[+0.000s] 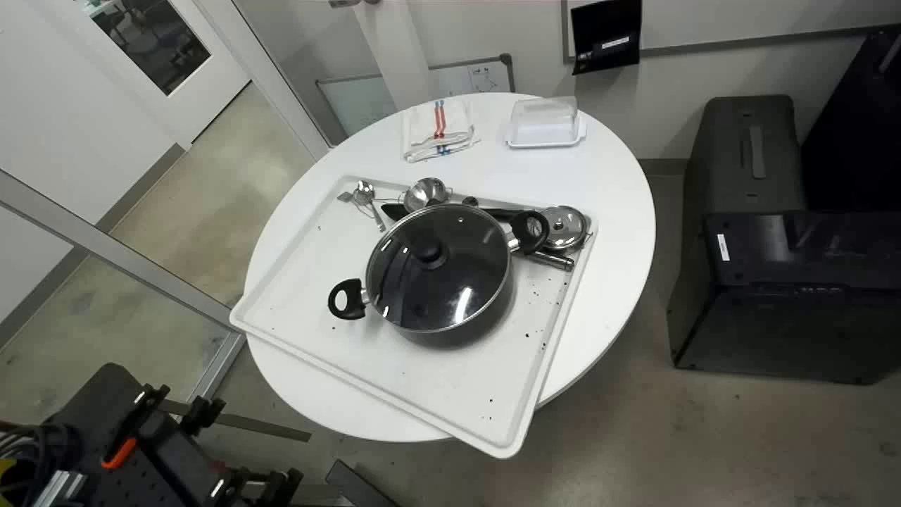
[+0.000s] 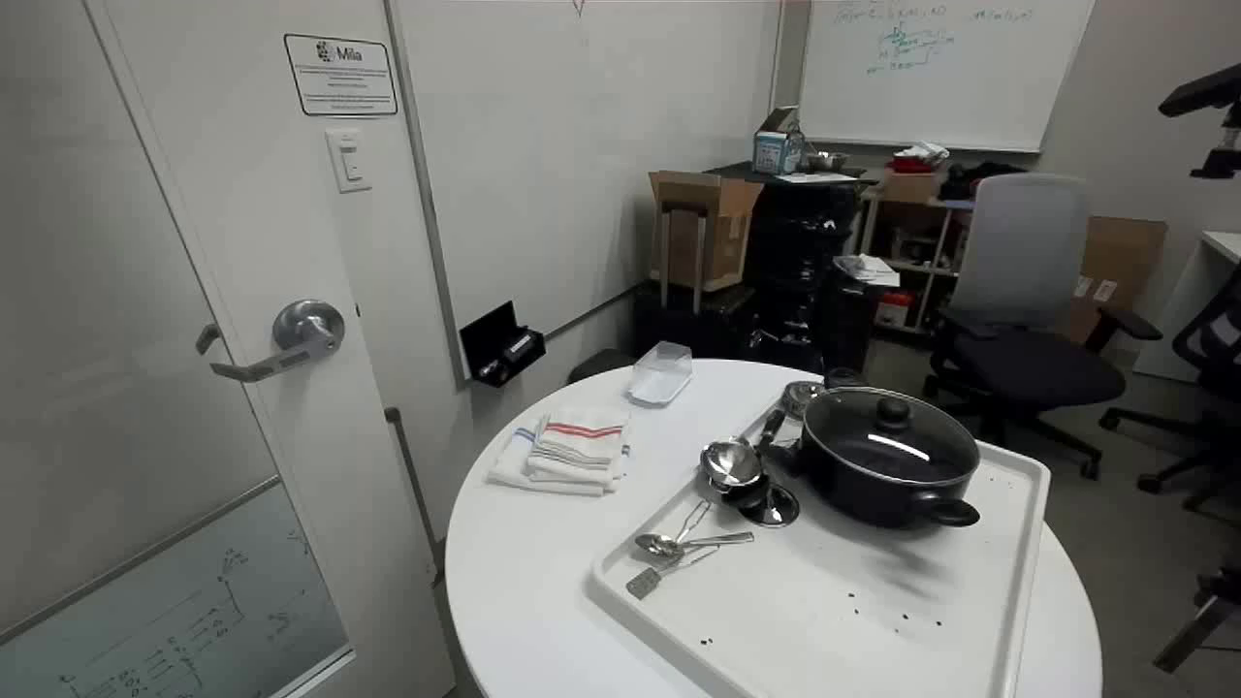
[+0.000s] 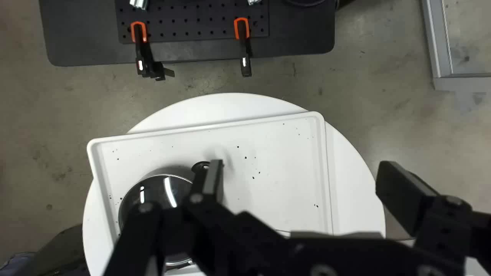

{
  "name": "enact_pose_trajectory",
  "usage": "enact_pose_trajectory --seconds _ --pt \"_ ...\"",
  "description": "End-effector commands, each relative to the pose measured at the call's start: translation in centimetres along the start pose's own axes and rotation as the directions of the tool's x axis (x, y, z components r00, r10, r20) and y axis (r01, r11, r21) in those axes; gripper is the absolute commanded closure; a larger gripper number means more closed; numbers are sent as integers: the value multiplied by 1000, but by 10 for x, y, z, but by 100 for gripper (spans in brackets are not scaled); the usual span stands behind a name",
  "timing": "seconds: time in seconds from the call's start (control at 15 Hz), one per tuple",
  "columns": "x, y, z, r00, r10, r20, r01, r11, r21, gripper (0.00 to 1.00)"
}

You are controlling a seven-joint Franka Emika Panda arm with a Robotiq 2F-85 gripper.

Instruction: Remove the lid from the pot

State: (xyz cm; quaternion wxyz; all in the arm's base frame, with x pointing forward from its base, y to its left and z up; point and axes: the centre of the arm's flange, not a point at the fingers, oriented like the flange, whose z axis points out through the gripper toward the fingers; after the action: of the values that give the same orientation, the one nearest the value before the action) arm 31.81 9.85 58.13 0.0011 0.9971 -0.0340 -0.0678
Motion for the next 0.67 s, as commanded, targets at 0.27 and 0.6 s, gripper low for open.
enact_pose_trajectory --seconds 0.27,0.6 --pt "0 0 0 1000 1 0 -1 1000 0 0" --pt "11 -1 7 1000 18 6 -18 1000 -5 0"
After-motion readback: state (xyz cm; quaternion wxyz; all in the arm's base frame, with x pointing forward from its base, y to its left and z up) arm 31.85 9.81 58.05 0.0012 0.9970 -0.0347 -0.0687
